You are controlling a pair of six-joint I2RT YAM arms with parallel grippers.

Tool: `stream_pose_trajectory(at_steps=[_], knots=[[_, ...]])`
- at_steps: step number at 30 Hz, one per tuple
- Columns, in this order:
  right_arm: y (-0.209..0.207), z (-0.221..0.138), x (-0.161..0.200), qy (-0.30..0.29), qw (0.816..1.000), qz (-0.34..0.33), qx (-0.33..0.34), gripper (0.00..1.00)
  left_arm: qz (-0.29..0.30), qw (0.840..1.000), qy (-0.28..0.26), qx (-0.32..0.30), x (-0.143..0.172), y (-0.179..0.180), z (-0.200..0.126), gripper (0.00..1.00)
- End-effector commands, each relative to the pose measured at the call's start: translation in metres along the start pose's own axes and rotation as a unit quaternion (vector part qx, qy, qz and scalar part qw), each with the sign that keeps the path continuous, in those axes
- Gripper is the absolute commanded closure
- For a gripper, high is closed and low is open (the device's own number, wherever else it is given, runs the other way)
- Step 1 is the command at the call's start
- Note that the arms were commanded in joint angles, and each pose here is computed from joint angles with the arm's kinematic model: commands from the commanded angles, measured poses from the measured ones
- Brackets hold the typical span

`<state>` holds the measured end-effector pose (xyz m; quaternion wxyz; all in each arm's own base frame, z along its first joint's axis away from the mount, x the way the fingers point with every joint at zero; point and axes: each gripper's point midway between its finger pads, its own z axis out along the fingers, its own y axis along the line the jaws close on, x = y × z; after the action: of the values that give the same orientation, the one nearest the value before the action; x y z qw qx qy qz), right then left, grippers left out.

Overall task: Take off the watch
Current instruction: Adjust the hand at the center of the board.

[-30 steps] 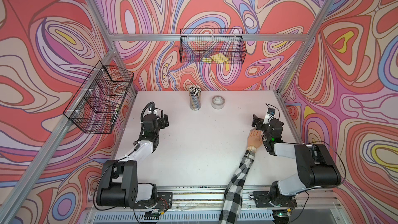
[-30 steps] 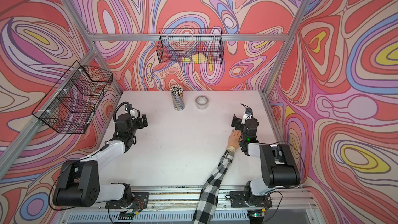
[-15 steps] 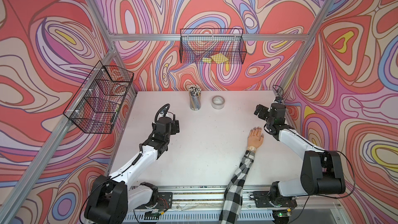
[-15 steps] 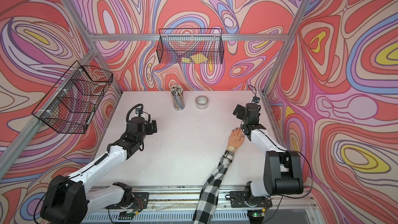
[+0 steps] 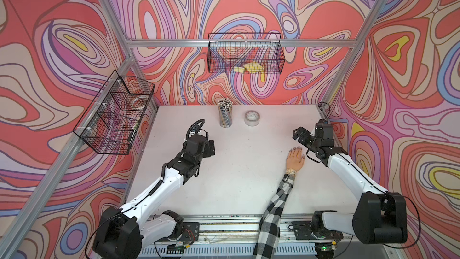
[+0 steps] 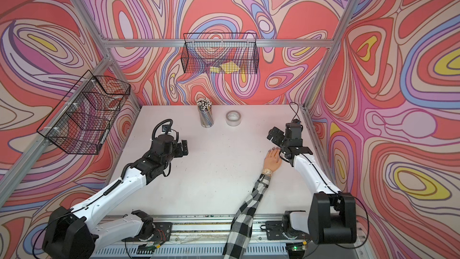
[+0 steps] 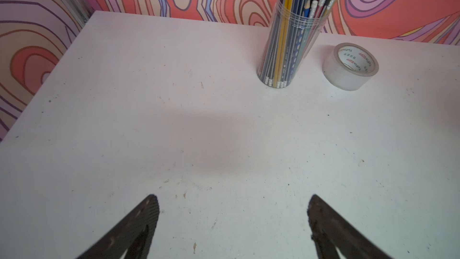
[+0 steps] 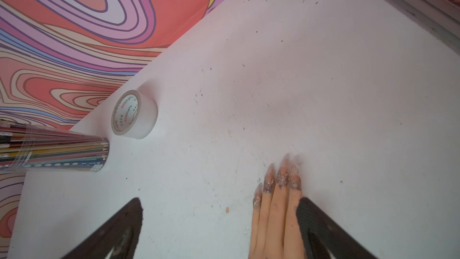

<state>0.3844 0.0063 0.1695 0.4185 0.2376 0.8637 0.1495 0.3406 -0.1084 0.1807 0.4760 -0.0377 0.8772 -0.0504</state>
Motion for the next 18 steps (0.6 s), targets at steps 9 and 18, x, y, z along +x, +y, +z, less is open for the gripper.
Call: stream_pose_trajectory(at_steps=[9, 18], knots=[[-0.035, -0.013, 0.059, 0.116, 0.99, 0.08, 0.002, 0.04, 0.013, 0.994, 0.059, 0.086, 0.023, -0.062, -0.007, 0.05], [-0.05, -0.026, 0.092, 0.157, 0.982, 0.105, 0.025, 0.03, 0.015, 0.991, 0.073, 0.108, 0.04, -0.08, -0.01, 0.05]])
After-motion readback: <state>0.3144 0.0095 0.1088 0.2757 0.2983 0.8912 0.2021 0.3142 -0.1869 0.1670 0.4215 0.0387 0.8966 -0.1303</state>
